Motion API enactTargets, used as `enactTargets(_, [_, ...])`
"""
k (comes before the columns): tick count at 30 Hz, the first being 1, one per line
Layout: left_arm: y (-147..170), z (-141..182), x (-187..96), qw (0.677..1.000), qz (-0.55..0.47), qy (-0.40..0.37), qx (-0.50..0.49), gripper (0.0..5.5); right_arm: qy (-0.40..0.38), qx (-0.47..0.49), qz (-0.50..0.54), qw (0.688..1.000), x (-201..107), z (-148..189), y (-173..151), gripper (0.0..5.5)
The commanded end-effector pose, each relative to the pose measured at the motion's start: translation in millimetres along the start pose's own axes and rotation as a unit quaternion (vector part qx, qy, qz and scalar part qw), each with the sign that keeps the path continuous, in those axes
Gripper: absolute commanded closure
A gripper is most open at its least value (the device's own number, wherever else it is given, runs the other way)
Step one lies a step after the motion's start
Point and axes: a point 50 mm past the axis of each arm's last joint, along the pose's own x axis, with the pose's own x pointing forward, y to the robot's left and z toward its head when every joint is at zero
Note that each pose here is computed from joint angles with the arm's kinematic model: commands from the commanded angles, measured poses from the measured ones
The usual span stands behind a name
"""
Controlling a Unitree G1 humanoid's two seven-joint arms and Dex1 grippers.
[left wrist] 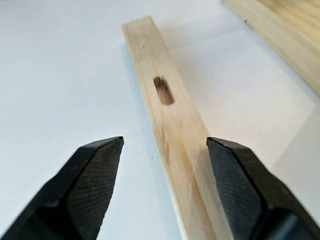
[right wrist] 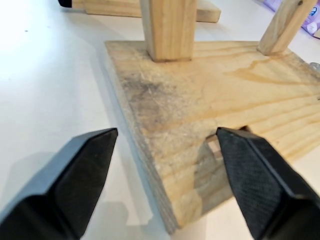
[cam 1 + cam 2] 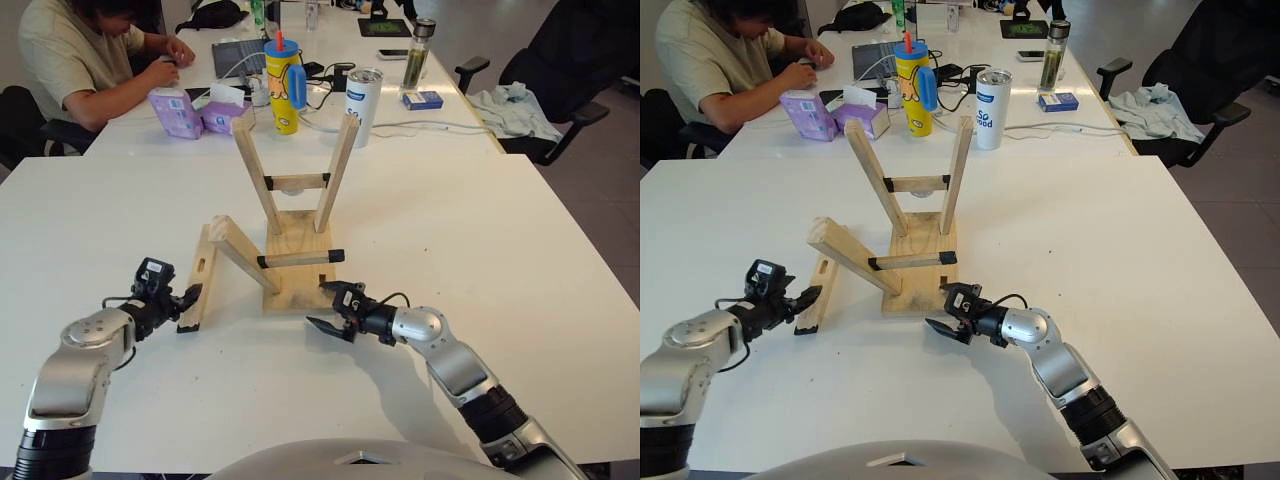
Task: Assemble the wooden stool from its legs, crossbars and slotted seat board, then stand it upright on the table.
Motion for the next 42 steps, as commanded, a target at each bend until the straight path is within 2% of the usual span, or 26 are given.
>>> enactTargets(1, [-6.4,-7.6,10.2,0.999,0.015,0.033,-0.018,2.42,0.085,0.051,0.026,0.995,2.0,-32.7,14.9,1.84])
enactTargets(7, [-12.9,-8.2,18.9,0.996,0.009,0.040,-0.080,2.42,0.082,0.056,0.030,0.995,4.9,-31.9,13.6,1.84])
enactTargets(15, [-17.7,-23.4,23.2,0.993,0.006,0.080,-0.086,2.42,0.073,0.061,0.028,0.995,8.3,-29.5,11.5,1.84])
enactTargets(21, [-13.3,-25.3,26.0,0.993,0.010,0.080,-0.087,3.36,0.011,0.077,0.012,0.997,5.9,-12.2,4.4,1.84])
enactTargets(25, [-7.8,-18.6,28.8,0.996,0.025,0.051,-0.073,3.44,-0.050,0.097,-0.014,0.994,-2.6,4.2,-4.8,1.84])
enactTargets(28, [5.9,18.1,29.3,0.993,0.046,-0.062,-0.088,3.44,-0.082,0.141,-0.027,0.986,-15.8,9.8,-8.5,1.84])
enactTargets(30, [20.9,51.7,23.6,0.986,0.060,-0.145,-0.047,3.44,-0.080,0.164,-0.033,0.983,-28.2,6.0,-8.2,1.84])
enactTargets(33, [31.8,109.7,4.3,0.956,0.028,-0.291,-0.017,3.44,-0.060,0.184,-0.061,0.979,-45.7,-6.8,-14.5,1.84])
enactTargets(36, [23.1,150.6,-26.0,0.911,-0.066,-0.406,-0.016,3.44,-0.055,0.204,-0.086,0.974,-59.8,-14.3,-28.2,1.84])
enactTargets(37, [12.9,161.1,-37.5,0.893,-0.129,-0.430,-0.021,3.44,-0.056,0.210,-0.095,0.972,-65.1,-15.8,-35.0,1.84])
enactTargets(39, [-1.7,170.9,-52.3,0.869,-0.216,-0.444,-0.029,3.44,-0.062,0.217,-0.105,0.969,-71.8,-16.2,-43.9,1.84])
enactTargets(42, [-33.0,192.3,-84.6,0.810,-0.360,-0.461,-0.034,3.44,-0.071,0.228,-0.121,0.963,-82.4,-16.3,-58.5,1.84])
